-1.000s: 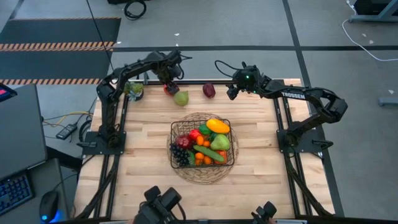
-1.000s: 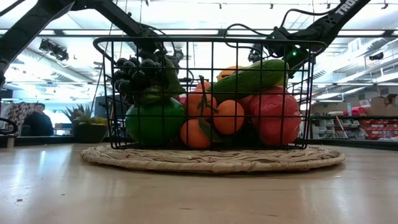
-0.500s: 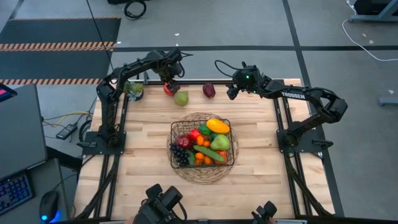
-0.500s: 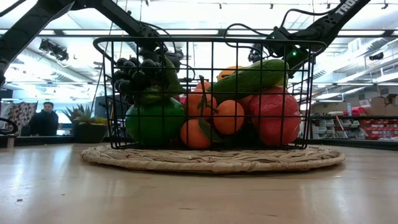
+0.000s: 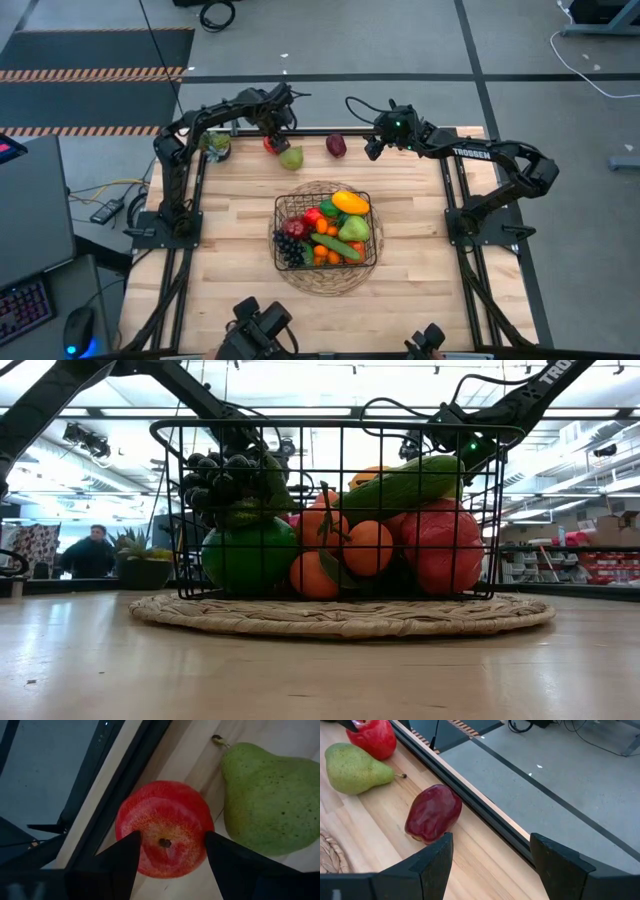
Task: Build produce basket
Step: Put the red apple into the black wire basket
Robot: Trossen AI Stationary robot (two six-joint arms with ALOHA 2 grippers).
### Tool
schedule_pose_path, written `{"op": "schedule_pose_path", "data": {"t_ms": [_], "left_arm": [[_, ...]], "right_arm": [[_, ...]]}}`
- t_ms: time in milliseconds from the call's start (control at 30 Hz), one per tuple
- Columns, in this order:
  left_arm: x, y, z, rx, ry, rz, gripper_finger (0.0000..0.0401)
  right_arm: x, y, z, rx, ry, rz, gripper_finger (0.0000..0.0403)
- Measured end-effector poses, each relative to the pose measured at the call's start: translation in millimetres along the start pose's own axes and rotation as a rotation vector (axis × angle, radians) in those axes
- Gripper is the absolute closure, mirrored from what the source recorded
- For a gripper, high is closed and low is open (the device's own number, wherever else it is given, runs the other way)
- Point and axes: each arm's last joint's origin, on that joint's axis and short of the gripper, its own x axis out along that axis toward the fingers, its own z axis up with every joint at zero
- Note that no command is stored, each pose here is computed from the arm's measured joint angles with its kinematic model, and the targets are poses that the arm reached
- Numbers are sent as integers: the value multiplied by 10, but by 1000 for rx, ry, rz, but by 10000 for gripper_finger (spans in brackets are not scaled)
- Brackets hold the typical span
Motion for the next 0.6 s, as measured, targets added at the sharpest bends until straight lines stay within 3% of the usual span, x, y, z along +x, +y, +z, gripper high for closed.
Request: {"op": "schedule_pose_path", "data": {"t_ms": [167, 467, 600], "left_arm": [[3, 8, 18, 0, -14, 1, 199], [-4, 8, 16, 12, -10, 5, 372], [-98, 21, 10, 16, 33, -2, 396]], "right_arm": [[0, 0, 1, 0, -1, 0, 136], [0, 0, 1, -5, -2, -1, 136], [0, -2, 5, -11, -6, -8, 136]]}}
